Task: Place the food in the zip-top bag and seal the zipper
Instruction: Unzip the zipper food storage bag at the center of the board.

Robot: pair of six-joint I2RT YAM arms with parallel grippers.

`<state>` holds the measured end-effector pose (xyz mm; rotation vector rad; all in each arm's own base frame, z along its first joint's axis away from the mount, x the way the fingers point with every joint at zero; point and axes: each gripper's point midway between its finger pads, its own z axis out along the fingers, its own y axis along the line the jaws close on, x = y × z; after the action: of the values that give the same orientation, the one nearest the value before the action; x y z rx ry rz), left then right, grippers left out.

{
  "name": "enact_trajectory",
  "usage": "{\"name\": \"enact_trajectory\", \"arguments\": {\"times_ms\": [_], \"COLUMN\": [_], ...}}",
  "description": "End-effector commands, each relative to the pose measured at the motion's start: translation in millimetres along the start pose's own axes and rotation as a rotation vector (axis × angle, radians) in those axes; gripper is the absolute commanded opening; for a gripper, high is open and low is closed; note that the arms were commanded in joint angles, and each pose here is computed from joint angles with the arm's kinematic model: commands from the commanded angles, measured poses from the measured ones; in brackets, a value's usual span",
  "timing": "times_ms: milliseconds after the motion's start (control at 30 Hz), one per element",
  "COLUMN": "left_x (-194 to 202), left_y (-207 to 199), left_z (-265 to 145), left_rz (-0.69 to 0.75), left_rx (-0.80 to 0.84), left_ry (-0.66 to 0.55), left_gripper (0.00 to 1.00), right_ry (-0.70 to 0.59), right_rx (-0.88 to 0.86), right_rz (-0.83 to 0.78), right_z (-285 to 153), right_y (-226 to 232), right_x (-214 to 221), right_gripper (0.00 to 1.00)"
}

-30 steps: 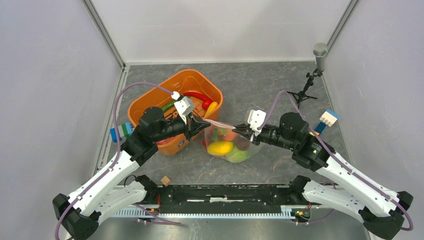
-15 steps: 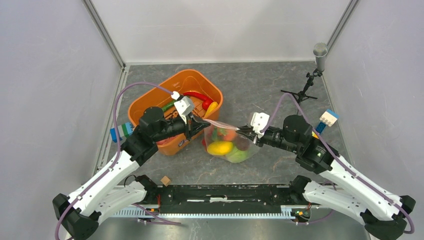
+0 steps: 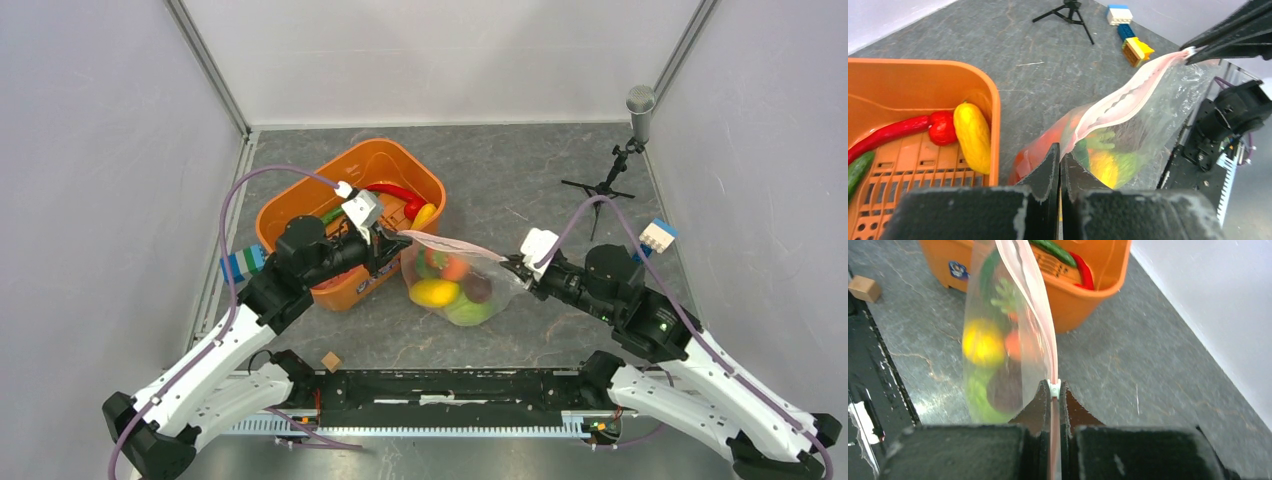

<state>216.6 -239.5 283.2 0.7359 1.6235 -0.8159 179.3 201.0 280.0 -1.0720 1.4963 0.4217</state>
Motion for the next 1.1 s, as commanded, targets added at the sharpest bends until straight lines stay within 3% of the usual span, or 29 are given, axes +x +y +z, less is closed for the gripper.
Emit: {"name": "enact_trajectory", "arguments": {"times_ms": [0, 233, 667, 733, 867, 1067], "left_x": [-23.1, -21.7, -14.6, -14.3, -12.4, -22.4], "left_y": [32.5, 49.2, 67.4, 65.9, 68.8, 51.8], "left_z": [-11.9, -15.2, -20.9, -17.7, -15.8, -12.6], "left_rz": [0.01, -0.026, -0.056, -0.064, -0.078, -0.08], "left_rx": [-0.186, -0.281, -0.37, -0.352, -0.36, -0.263], "left_ry": [-0.079, -0.083, -0.059, -0.062, -0.052, -0.099], "left_gripper": [0.02, 0.02, 0.02, 0.02, 0.02, 0.02], "right_ry": [0.135, 0.082, 0.098, 0.065, 0.126, 0.024], "right_rx": [0.139, 0.155, 0.245, 0.215, 0.202, 0.152], "right_rz": [0.068, 0.164, 0.169, 0.168, 0.168, 0.187], "right_z": [-27.2, -57.5, -84.2, -82.3, -71.0, -46.0], "right_y": [-15.6, -7.9, -21.9, -18.5, -13.6, -7.7], "right_x": [36.8, 37.5, 36.9, 27.5, 44.8, 26.7], "right_gripper": [0.0, 0.0, 0.0, 0.0, 0.0, 0.02]}}
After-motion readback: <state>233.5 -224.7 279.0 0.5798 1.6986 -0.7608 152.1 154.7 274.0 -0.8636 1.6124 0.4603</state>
